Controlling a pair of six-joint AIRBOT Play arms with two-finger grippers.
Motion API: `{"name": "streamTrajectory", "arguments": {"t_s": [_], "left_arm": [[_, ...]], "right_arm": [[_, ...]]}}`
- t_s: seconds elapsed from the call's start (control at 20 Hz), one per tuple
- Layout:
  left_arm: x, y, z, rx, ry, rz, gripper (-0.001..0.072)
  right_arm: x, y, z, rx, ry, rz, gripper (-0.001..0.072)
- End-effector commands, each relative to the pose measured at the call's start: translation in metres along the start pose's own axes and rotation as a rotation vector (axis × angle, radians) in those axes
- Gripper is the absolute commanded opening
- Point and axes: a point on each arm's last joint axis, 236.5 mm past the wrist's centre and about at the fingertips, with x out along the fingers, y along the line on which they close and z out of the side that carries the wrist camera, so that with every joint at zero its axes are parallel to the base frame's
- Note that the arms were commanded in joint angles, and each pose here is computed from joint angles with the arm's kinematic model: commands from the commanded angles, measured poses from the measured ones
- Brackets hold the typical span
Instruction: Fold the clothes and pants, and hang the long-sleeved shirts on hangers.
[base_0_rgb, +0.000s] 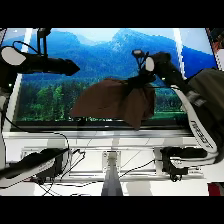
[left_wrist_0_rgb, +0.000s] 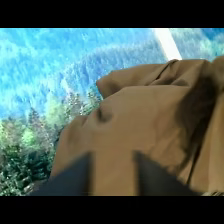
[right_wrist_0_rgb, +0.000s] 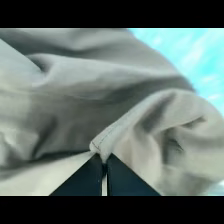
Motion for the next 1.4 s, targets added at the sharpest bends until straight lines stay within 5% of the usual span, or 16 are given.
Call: {"name": "streamTrajectory", "arguments": {"t_s": [0.0, 0.2, 0.3, 0.6, 0.65, 0.7, 0.75, 0.8, 1.0, 1.35], "left_arm": [[-0.010, 0.010, 0.000, -0.056, -0.008, 0.017, 0.0119], [-0.026, 0.034, -0.035, -0.112, 0.126, 0.033, 0.0118], [-0.038, 0.054, -0.063, -0.134, 0.226, 0.079, 0.0014], [-0.012, 0.073, -0.152, -0.323, 0.395, 0.047, 0.0015], [-0.001, 0.067, -0.171, -0.359, 0.418, 0.013, 0.0064], [0.010, 0.060, -0.186, -0.393, 0.424, -0.028, 0.0230], [0.020, 0.053, -0.199, -0.441, 0.423, -0.061, 0.0476], [0.027, 0.050, -0.211, -0.481, 0.430, -0.076, 0.0569], [0.043, 0.031, -0.253, -0.488, 0.481, -0.184, 0.0568], [0.065, 0.056, -0.270, -0.455, 0.468, -0.121, 0.0567]], "right_arm": [[-0.076, -0.029, 0.016, -0.076, -0.169, -0.119, 0.0012], [-0.154, -0.059, -0.009, -0.076, -0.277, -0.233, 0.0012], [-0.176, -0.074, -0.032, -0.023, -0.318, -0.246, 0.0011], [-0.165, -0.108, -0.149, 0.145, -0.286, -0.256, 0.0012], [-0.160, -0.104, -0.161, 0.146, -0.288, -0.239, 0.0012], [-0.155, -0.098, -0.168, 0.146, -0.290, -0.214, 0.0012], [-0.150, -0.091, -0.173, 0.147, -0.292, -0.186, 0.0012], [-0.146, -0.085, -0.174, 0.147, -0.296, -0.159, 0.0012], [-0.145, -0.075, -0.157, 0.144, -0.357, -0.112, 0.0012], [-0.151, -0.064, -0.140, 0.146, -0.430, -0.057, 0.0012]]}}
